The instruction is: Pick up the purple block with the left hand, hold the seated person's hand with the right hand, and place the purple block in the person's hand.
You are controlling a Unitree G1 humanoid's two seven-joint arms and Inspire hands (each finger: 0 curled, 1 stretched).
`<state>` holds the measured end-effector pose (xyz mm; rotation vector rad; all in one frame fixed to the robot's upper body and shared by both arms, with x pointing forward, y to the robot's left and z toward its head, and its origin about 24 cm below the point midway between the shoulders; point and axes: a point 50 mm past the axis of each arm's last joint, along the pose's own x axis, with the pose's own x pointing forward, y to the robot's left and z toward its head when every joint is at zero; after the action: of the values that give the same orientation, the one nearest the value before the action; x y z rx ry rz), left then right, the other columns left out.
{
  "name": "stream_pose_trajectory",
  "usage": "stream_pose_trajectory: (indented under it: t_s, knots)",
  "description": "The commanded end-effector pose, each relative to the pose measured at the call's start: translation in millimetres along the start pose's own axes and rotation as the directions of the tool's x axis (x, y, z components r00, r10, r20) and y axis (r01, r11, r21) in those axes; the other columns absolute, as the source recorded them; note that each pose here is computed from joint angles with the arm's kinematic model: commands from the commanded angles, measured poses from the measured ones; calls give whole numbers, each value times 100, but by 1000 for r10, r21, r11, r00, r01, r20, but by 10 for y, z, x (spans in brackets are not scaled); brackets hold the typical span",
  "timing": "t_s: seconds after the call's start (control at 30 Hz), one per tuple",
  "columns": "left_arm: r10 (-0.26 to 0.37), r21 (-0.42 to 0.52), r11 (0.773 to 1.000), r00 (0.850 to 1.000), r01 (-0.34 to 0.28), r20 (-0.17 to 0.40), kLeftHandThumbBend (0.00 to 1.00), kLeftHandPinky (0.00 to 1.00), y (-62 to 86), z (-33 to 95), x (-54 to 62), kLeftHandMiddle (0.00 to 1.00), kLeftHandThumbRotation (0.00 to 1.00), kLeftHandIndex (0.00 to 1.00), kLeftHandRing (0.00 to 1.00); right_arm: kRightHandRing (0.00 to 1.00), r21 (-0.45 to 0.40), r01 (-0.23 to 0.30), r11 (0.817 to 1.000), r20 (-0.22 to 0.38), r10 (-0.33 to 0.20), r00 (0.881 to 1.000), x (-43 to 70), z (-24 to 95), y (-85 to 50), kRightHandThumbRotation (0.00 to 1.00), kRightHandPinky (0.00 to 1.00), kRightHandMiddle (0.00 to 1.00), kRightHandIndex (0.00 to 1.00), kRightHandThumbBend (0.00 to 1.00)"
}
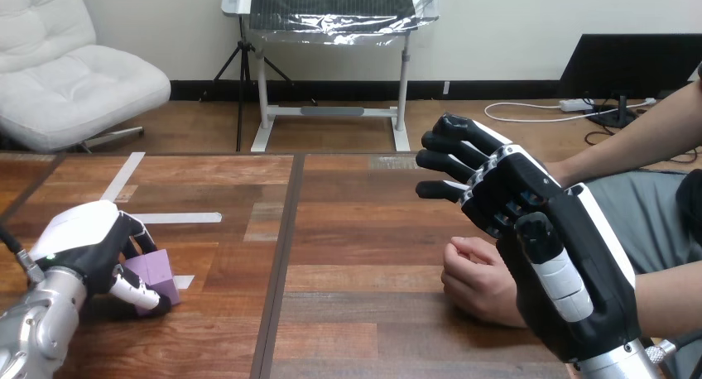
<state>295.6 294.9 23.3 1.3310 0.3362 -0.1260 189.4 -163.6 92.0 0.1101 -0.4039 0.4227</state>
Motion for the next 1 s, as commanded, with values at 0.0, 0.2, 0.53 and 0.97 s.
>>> stream_pose_trajectory:
  t_s: [0.0, 0.2, 0.53, 0.97]
  knots:
    - [90, -26, 996, 995, -89, 34, 66, 42, 194, 106, 76, 48, 0, 51, 43, 84, -28, -11, 1000, 84, 13, 996, 81, 146, -17, 74, 75, 84, 84, 90]
    - [100, -46, 994, 994, -99, 31, 66, 40, 181, 111, 75, 47, 0, 51, 41, 84, -30, -7, 1000, 79, 10, 997, 81, 147, -14, 74, 75, 84, 84, 91]
    - [129, -80, 989, 991, -125, 43, 66, 35, 189, 143, 65, 45, 0, 50, 38, 83, -31, -4, 999, 79, 6, 997, 80, 144, -14, 74, 75, 84, 84, 92]
    - [180, -213, 965, 978, -155, 105, 65, 25, 316, 294, 28, 40, 0, 49, 32, 83, -37, -3, 999, 80, 6, 997, 81, 137, -17, 74, 75, 84, 84, 91]
